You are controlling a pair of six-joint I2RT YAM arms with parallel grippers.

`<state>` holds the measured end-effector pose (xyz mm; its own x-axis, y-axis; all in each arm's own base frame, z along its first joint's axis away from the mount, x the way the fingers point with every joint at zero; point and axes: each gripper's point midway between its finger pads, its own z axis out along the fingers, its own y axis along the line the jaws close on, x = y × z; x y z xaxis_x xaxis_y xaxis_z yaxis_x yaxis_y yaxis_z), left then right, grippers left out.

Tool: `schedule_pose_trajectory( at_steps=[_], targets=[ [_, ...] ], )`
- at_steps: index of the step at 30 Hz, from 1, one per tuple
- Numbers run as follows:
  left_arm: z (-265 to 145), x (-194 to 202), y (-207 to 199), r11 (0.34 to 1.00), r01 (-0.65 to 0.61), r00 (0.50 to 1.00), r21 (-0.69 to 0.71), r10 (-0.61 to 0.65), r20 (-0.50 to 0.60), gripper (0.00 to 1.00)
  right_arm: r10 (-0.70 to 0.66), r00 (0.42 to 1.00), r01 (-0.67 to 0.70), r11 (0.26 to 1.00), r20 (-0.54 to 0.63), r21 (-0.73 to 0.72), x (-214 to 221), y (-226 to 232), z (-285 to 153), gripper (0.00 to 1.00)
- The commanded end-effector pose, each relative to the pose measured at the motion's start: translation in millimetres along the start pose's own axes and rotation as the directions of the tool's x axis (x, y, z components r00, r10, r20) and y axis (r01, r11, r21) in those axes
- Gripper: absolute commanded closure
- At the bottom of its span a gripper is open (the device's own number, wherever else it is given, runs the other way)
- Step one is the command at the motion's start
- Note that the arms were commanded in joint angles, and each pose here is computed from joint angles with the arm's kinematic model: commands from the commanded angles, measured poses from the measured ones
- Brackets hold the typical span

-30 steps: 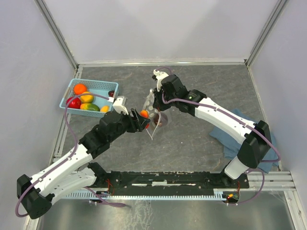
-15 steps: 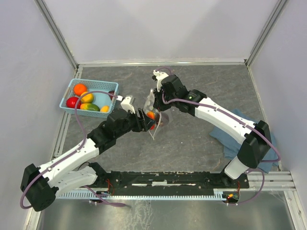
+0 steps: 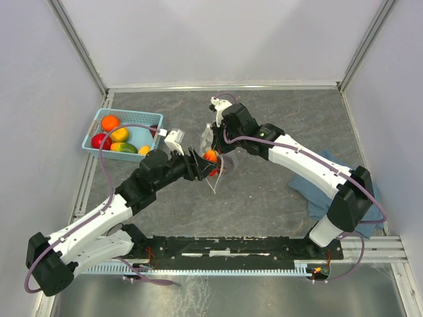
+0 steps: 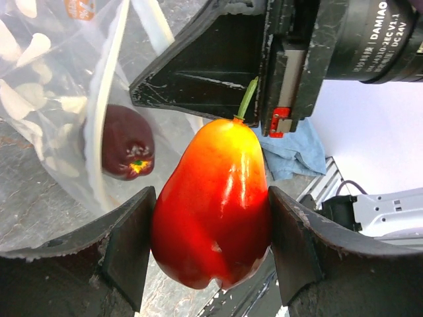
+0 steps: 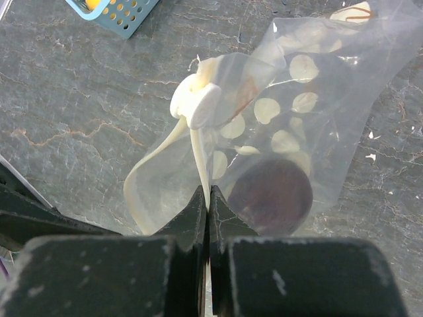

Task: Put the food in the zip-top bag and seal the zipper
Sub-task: Place the fake fruit in the zipper food storage bag.

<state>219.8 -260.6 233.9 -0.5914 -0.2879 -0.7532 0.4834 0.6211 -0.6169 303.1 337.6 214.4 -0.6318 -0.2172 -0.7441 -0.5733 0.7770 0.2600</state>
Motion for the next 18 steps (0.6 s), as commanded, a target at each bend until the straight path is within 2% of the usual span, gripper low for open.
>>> schedule_pose_trajectory(
  at_steps=[1,5,13,18],
  targets=[
    [4.4,-10.9,-19.8,0.996,0.025,0.999,0.089,-0.028,0.035,0.73,-0.01,0.999,0.01,1.0,0.044,0.003,-12.0,-0.2,-4.5,0.98],
    [14.6,-5.5,-6.2,0.998,0.047,0.998,0.037,-0.048,0.035,0.74,-0.011,0.999,0.011,1.0,0.041,0.002,-11.8,0.0,-4.9,0.98],
    [14.7,3.9,57.9,0.963,0.111,0.99,-0.245,-0.087,0.109,0.76,-0.022,0.999,0.022,1.0,0.037,0.01,-10.5,-1.9,-7.6,0.99],
    [18.0,10.4,69.8,0.949,0.11,0.992,-0.295,-0.085,0.096,0.76,-0.022,0.999,0.022,1.0,0.04,0.001,-11.9,-0.1,-7.6,0.98]
  ],
)
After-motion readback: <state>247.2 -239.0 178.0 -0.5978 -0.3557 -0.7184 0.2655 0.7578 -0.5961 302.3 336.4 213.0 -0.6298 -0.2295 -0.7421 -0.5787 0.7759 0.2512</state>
